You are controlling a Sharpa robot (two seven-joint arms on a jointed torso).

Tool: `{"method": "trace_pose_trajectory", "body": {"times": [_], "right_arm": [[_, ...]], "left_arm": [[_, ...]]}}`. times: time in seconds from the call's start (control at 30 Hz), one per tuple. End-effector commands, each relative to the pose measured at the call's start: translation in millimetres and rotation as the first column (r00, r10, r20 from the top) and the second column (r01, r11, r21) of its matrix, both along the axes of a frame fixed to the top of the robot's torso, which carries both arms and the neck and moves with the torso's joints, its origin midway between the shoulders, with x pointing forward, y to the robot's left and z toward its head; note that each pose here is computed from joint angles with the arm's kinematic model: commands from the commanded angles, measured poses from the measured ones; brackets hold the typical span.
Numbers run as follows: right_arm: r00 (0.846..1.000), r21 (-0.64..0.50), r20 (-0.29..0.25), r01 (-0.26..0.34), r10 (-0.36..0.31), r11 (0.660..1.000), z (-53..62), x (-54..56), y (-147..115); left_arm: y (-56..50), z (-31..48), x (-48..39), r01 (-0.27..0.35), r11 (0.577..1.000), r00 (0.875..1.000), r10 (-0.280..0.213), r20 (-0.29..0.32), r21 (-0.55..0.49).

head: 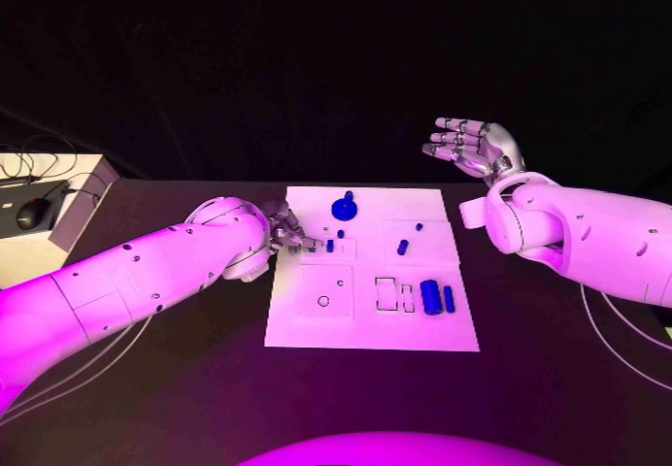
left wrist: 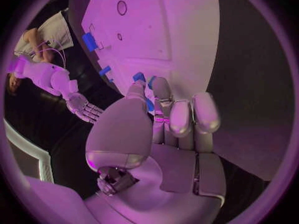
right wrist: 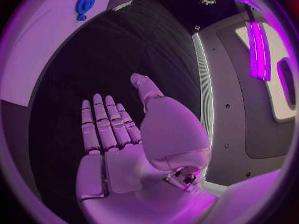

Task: Assemble the parts on the task board

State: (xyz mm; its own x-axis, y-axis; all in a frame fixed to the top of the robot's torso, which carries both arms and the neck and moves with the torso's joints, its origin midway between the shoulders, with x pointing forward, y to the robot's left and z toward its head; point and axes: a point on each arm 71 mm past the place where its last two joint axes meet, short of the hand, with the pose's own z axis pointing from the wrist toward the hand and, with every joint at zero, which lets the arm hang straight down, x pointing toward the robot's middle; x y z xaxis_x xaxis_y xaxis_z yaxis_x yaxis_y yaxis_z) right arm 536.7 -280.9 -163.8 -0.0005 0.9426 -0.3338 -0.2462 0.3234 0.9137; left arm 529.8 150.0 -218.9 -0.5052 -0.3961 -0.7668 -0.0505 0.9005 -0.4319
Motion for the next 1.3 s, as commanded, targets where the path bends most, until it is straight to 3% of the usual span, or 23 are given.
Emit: {"method": "trace_pose_trajectory", "body": {"times": [0.03, 0.5, 0.73, 0.97, 1.17, 1.3], "right_arm": [[1.0, 0.002, 0.005, -0.018, 0.018, 1.0, 0.1, -0.3, 2], [1.0, 0.002, 0.003, -0.017, 0.017, 1.0, -0.2, -0.3, 1], [1.0, 0.001, 0.004, -0.016, 0.016, 1.0, 0.0, -0.6, 0], [1.0, 0.001, 0.006, -0.013, 0.013, 1.0, 0.2, -0.8, 0], [1.0, 0.0, 0.006, -0.011, 0.011, 1.0, 0.2, -0.8, -1], [1.0, -0.001, 0.006, -0.009, 0.009, 1.0, 0.2, -0.7, -2]], "left_arm": [[-1.7, 1.5, -0.2, -0.004, 1.0, 1.0, 0.004, 0.006, -0.012], [0.8, 3.3, 0.7, -0.015, 1.0, 1.0, 0.016, 0.008, -0.017], [1.2, 18.1, 4.3, -0.028, 0.997, 0.999, 0.031, 0.044, -0.069], [5.7, 33.2, 8.3, -0.057, 0.96, 0.996, 0.072, 0.044, -0.276], [4.3, 39.5, 9.9, -0.014, 0.902, 0.998, 0.038, 0.047, -0.432], [-1.2, 43.5, 10.5, 0.088, 0.886, 0.991, -0.032, 0.129, -0.456]]}}
